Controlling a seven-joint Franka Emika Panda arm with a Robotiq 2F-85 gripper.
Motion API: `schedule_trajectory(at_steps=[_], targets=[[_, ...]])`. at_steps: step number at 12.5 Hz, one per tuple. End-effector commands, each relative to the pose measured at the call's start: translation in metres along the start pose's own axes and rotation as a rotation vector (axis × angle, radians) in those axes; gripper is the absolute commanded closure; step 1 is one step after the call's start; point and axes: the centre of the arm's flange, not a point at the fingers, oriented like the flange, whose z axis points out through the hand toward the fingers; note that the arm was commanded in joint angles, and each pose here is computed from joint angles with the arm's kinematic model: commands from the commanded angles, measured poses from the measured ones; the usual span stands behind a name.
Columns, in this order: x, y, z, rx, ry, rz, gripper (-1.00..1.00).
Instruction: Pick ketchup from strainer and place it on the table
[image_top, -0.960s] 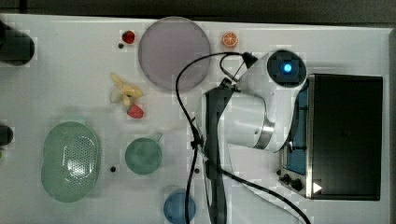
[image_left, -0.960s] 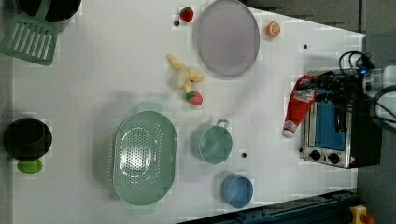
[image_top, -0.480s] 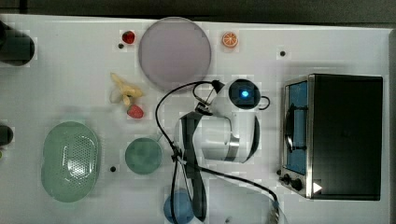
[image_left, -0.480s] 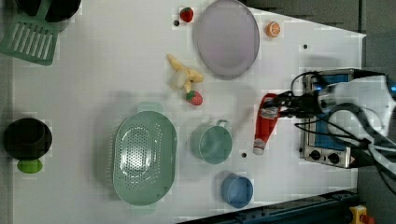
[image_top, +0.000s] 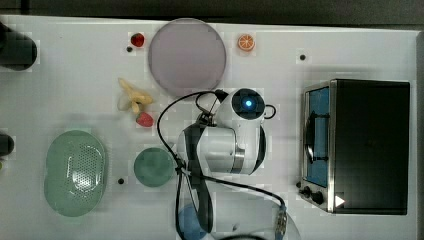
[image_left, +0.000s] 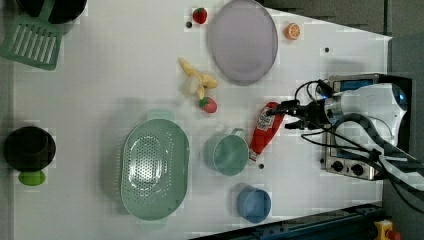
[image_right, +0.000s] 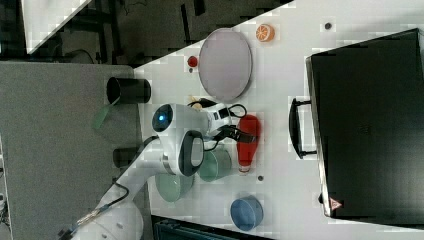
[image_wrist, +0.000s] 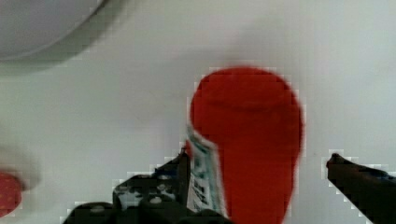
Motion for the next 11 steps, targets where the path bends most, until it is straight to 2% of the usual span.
schedule_trajectory(at_steps=[1,3,6,8,11], targets=[[0.018,-0.003,-0.114,0.018,0.183,0.025,-1.0],[0.013,-0.01,-0.177,0.005,0.211,0.087,-1.0],[-0.002,-0.017,-0.264,-0.017,0.214,0.214,-1.0],[-0.011,-0.021,-0.318,-0.003,0.251,0.284,-1.0],[-0.024,-0.032,-0.365,0.021,0.263,0.37,-1.0]])
